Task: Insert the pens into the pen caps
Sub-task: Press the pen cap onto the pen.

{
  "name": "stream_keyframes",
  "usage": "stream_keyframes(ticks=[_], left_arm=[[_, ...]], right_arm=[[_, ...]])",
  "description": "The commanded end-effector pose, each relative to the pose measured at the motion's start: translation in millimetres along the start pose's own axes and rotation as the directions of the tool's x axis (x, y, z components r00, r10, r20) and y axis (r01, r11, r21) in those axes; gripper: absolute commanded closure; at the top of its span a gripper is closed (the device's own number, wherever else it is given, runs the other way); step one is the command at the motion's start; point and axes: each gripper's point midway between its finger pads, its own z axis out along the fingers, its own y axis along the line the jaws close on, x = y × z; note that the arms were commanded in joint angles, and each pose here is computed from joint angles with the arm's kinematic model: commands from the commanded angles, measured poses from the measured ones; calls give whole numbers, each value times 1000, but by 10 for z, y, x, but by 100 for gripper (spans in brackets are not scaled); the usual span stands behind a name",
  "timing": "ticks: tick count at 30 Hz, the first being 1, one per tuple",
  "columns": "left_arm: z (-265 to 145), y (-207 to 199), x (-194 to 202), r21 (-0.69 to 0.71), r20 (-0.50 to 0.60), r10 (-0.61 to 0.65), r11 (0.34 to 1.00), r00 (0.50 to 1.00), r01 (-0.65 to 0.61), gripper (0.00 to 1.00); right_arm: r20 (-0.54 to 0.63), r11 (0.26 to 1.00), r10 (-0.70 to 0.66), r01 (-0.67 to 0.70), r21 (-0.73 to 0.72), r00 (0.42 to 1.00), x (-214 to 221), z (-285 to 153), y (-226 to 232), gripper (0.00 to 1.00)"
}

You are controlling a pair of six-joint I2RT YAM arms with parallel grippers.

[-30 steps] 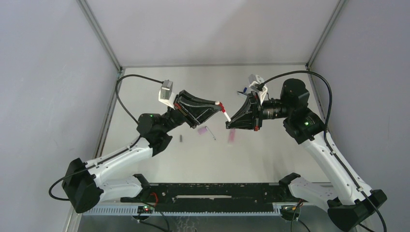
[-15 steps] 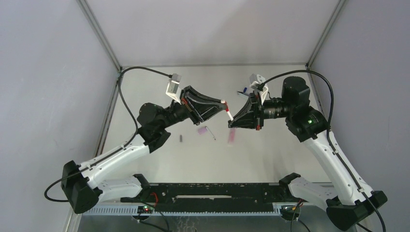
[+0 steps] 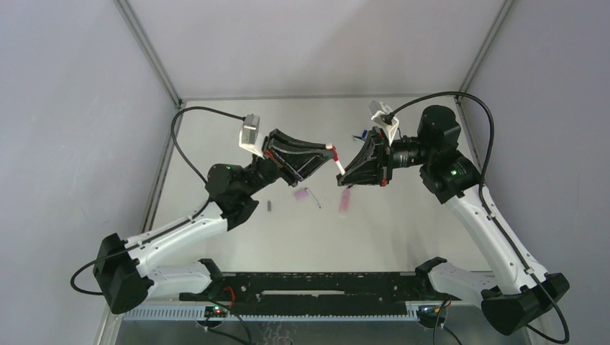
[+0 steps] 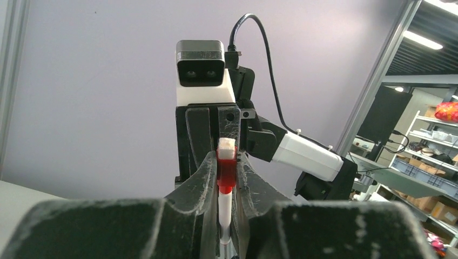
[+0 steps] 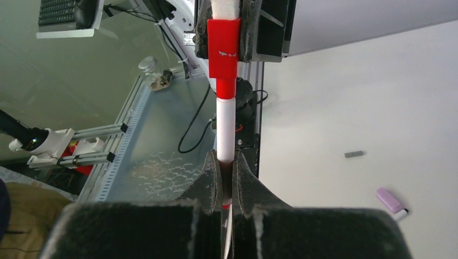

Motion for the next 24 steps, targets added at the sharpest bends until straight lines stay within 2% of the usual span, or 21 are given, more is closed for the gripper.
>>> stream_keyframes(ticks=[1,5,7,10,13,15,18,22,24], left_arm=[[-391,44,1261,-54,-414,-238,970,879,237,100],[-460,139,1420,-106,-483,-226,974,846,199,100],[-570,256,1588,-184,-552,-227,972,802,149,100],[-635,316,1715,-217,-595,-229,969,771,121,100],[-648,294,1761,-212,-598,-237,968,766,135,100],[-640,274,1768,-204,-597,-238,969,766,142,100],[-658,322,1808,-230,-608,-243,965,756,125,100],[-726,451,1908,-292,-634,-264,952,727,90,100],[-699,405,1899,-277,-622,-277,953,732,125,100]], right_arm=[[97,966,-255,250,58,962,-573,-25,75,100],[100,955,-282,269,126,954,-704,-86,-9,100],[123,955,-269,248,161,955,-797,-124,-73,100],[177,965,-241,217,145,954,-922,-129,-35,100],[199,966,-255,240,94,946,-959,-79,78,100],[179,938,-335,311,151,925,-965,-49,45,100],[159,920,-322,268,286,933,-1004,-94,-162,100],[158,913,-316,254,318,936,-1038,-128,-194,100],[165,920,-317,260,294,934,-1044,-137,-159,100]])
